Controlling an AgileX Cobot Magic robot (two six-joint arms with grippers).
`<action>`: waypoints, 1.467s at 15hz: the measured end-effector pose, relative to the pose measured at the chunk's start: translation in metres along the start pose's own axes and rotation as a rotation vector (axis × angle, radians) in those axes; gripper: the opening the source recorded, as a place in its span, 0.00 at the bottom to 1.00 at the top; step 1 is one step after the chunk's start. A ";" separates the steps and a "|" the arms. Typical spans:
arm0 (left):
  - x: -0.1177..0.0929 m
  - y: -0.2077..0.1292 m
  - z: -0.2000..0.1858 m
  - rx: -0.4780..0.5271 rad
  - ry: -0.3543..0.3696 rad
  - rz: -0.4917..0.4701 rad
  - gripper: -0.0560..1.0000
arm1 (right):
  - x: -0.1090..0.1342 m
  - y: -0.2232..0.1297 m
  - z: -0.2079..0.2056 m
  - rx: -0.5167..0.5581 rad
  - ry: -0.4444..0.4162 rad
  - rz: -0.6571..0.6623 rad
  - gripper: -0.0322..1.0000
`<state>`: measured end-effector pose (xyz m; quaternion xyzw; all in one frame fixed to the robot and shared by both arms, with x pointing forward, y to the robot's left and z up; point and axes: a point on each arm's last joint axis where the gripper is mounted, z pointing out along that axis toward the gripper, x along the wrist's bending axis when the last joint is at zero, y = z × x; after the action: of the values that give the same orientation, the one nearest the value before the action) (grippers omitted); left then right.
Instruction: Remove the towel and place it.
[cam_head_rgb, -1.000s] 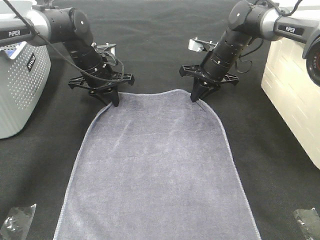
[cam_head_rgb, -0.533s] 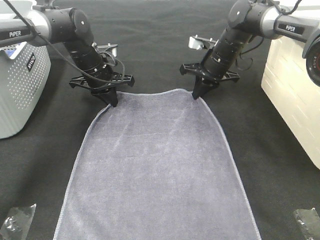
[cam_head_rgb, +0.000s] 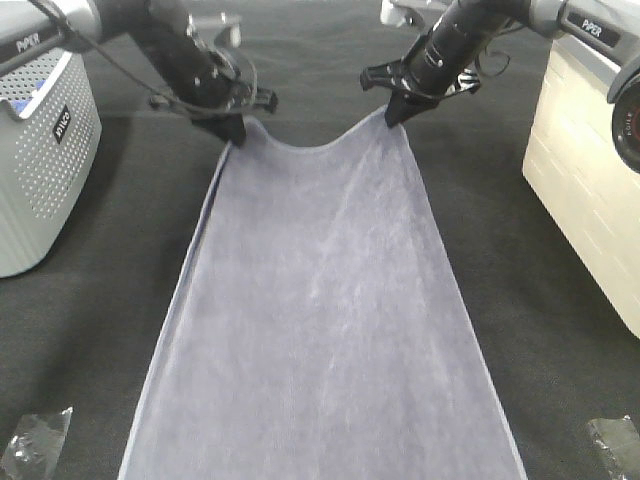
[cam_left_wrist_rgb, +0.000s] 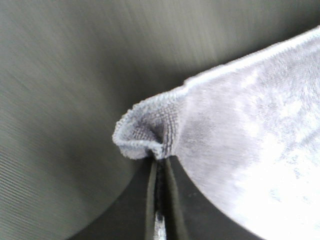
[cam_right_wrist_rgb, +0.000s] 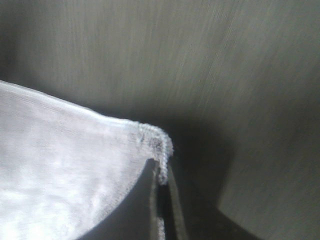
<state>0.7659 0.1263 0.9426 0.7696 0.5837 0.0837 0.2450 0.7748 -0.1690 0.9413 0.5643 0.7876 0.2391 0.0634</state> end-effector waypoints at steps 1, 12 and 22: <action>0.001 0.006 -0.005 -0.040 0.020 0.016 0.07 | 0.000 0.003 -0.001 -0.030 -0.005 -0.001 0.05; 0.005 0.048 -0.017 -0.518 0.101 0.097 0.07 | -0.008 0.038 -0.011 -0.422 -0.107 -0.043 0.05; 0.014 0.032 0.036 -0.520 0.114 0.120 0.07 | -0.017 0.027 0.030 -0.420 -0.108 -0.018 0.05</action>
<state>0.8124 0.1231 0.9241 0.7079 0.5090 0.2885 0.3957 0.8152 -0.1691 0.9243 0.5437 0.7210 0.3667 0.2238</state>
